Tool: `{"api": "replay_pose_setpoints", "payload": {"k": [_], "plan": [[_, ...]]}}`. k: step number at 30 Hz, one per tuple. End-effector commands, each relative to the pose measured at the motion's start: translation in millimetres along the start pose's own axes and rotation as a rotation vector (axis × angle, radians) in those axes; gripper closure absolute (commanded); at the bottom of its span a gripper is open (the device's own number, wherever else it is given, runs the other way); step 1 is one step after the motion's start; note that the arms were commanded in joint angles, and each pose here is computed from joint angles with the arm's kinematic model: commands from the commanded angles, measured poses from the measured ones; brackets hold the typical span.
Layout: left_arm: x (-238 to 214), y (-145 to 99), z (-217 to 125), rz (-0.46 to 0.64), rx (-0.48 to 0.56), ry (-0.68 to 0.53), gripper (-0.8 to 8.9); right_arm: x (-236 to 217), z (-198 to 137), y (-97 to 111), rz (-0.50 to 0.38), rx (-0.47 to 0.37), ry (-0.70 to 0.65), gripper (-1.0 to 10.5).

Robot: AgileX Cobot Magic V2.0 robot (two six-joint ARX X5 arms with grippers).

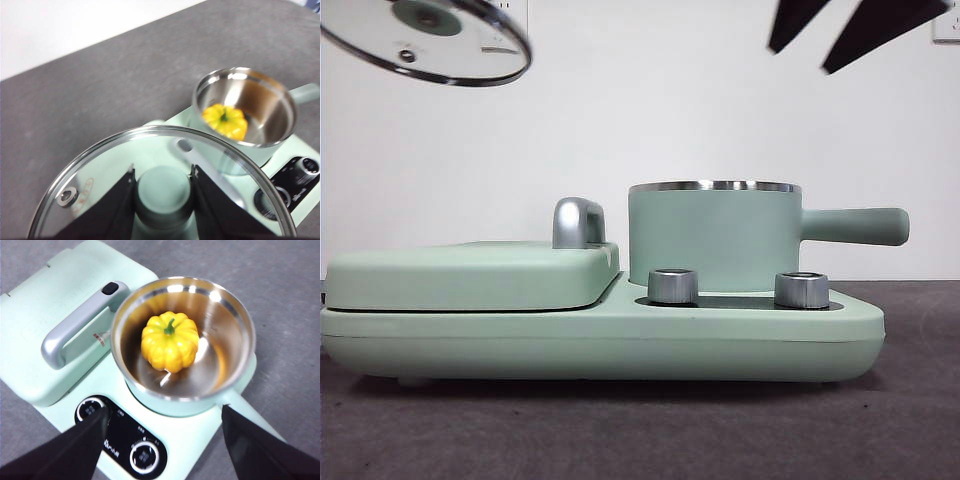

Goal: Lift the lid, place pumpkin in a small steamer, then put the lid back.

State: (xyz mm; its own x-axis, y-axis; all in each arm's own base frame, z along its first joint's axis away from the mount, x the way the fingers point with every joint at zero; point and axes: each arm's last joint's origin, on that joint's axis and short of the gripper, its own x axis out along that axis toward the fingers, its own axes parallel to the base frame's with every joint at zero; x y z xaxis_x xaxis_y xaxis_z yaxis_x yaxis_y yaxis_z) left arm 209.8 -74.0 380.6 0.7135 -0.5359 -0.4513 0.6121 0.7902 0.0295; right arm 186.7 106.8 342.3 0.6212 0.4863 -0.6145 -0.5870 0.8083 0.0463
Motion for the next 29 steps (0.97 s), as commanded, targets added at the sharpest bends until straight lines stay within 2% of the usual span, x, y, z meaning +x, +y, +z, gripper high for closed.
{"api": "replay_pose_setpoints", "payload": {"k": [1,9,17,23,29], "plan": [[6,-4,9,-0.027,0.022,-0.047,7.98,-13,-8,3,-0.005,0.028,-0.046,6.0],[40,-22,14,-0.124,0.018,-0.054,7.99,-47,-45,6,-0.105,0.05,-0.139,6.0],[93,-50,19,-0.212,0.073,-0.104,7.99,-75,-68,7,-0.193,0.065,-0.232,6.0],[132,-70,20,-0.229,0.093,-0.176,7.99,-81,-78,8,-0.204,0.079,-0.197,6.0],[163,-87,19,-0.195,0.112,-0.254,7.99,-80,-83,8,-0.199,0.093,-0.153,6.0]]}}
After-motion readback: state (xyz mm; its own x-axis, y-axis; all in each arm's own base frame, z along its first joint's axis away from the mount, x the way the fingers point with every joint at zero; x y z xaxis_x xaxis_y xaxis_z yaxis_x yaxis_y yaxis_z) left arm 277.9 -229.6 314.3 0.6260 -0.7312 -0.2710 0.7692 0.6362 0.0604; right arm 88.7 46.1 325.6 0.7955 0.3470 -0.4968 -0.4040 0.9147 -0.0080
